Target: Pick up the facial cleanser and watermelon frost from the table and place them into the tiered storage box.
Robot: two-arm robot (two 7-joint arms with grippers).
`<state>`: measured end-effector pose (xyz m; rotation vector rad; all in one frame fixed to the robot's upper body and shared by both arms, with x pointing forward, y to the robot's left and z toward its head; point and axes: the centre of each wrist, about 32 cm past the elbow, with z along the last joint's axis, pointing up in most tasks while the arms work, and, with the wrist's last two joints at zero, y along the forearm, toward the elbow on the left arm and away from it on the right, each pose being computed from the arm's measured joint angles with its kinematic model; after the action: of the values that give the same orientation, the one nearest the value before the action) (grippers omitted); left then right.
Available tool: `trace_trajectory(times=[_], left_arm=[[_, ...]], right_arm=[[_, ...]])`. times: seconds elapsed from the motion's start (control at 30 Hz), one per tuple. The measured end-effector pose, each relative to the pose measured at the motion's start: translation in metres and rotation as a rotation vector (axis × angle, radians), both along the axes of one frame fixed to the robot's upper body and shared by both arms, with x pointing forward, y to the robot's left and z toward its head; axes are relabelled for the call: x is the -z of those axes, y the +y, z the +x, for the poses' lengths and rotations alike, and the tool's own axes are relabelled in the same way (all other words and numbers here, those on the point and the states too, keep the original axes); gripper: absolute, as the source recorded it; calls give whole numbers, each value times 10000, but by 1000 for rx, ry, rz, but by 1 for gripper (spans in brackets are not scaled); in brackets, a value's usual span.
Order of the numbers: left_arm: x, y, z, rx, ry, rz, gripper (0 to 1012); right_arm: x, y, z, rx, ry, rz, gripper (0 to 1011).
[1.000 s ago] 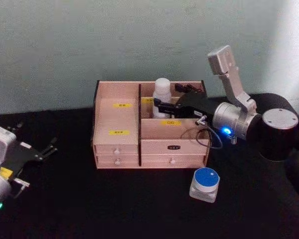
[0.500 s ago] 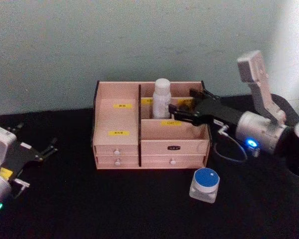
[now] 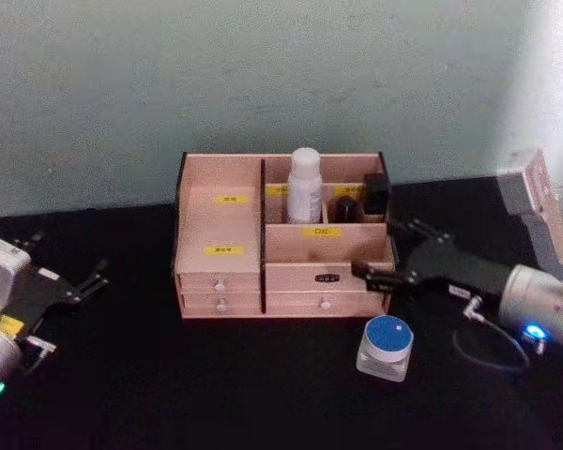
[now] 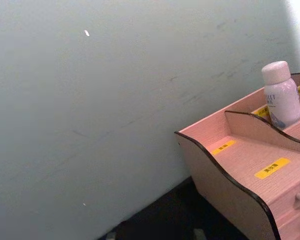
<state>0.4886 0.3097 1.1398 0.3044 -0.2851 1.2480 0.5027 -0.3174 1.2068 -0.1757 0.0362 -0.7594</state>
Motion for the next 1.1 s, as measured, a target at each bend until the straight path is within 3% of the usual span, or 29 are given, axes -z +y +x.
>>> trace_trajectory(times=[0.27,0.47,1.1], left_arm=[[0,0,0,0,0,0,1001],[0,0,0,0,0,0,1001],[0,0,0,0,0,0,1001]], right_arm=[[79,-92,-218,-9,55,-45,1000],[129,-127,-289,-8,96,-75,1000],[218,-131,-280,-1,184,-168,1000]])
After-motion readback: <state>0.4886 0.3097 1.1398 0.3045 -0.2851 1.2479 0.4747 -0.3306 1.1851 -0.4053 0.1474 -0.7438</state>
